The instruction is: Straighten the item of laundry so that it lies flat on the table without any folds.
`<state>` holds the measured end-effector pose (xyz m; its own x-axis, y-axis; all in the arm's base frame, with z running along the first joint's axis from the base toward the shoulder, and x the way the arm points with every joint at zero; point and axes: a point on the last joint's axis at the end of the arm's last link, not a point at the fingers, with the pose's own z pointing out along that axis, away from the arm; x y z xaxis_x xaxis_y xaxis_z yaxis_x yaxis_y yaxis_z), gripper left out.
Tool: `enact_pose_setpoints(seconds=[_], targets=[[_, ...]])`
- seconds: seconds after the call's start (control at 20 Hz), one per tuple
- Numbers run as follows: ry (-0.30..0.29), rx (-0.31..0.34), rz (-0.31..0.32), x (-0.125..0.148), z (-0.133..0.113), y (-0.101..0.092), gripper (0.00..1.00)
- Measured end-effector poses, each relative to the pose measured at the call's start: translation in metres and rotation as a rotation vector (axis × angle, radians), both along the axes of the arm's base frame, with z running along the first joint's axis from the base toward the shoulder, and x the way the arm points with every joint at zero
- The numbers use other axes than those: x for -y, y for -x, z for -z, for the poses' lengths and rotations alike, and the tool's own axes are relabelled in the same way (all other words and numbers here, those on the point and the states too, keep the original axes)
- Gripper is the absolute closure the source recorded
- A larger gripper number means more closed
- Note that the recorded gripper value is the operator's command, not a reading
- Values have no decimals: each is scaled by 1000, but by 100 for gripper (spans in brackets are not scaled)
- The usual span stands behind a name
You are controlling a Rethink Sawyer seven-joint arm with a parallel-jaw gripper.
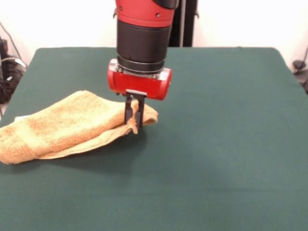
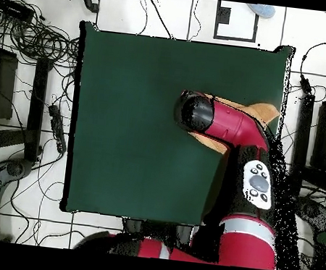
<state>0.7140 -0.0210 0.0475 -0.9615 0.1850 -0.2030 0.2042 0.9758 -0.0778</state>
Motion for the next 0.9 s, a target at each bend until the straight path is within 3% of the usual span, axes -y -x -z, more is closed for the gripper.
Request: enact_pose_setpoints(seconds=[0.5,0.9], targets=[[-14,-26,73,-46,5,-9,100],[12,-26,118,-85,19,-6,100]])
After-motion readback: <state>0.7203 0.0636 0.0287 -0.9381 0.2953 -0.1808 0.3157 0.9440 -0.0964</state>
